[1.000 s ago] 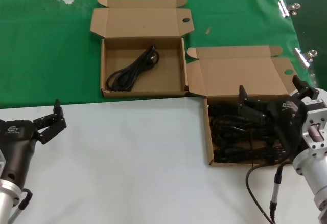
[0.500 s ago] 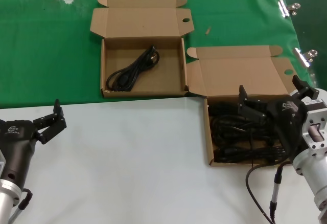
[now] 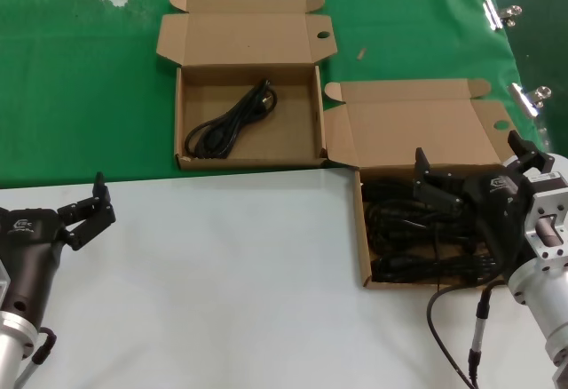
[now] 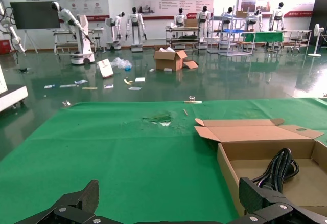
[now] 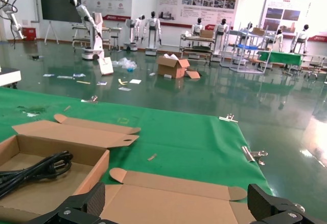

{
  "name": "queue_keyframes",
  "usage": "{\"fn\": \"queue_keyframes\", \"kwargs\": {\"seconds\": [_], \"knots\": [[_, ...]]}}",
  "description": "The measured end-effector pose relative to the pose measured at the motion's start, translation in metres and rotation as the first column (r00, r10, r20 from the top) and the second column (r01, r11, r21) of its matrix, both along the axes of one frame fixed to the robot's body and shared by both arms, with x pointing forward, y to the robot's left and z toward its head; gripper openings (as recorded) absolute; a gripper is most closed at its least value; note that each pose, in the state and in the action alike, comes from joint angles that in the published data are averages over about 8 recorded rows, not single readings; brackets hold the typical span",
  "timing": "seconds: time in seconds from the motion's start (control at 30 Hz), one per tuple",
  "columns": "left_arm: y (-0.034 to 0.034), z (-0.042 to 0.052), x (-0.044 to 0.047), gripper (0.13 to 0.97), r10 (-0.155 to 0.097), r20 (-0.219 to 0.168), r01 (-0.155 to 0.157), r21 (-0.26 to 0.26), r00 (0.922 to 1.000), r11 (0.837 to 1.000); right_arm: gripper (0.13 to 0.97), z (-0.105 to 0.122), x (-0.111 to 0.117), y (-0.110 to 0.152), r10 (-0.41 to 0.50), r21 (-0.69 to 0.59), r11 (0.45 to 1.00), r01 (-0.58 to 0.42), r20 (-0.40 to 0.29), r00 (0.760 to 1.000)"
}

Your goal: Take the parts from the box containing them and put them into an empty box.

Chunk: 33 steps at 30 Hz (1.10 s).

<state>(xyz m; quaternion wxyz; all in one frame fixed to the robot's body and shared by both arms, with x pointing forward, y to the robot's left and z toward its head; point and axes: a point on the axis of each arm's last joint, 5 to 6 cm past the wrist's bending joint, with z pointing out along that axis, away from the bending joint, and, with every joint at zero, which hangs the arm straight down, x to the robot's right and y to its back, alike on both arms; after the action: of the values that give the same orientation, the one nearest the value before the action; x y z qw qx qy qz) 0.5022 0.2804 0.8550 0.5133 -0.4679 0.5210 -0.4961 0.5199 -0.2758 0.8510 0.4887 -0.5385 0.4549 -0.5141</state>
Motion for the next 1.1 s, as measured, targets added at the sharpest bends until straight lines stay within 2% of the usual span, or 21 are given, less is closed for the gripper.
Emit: {"fn": "queue_keyframes", "kwargs": {"seconds": [1.1], "knots": [[0.0,0.0,0.0,0.966,0.0,0.0,0.0,0.0,1.0,1.0,0.966,0.0,0.0,0.0,0.0,0.0,1.0,0.0,0.0,1.0]]}}
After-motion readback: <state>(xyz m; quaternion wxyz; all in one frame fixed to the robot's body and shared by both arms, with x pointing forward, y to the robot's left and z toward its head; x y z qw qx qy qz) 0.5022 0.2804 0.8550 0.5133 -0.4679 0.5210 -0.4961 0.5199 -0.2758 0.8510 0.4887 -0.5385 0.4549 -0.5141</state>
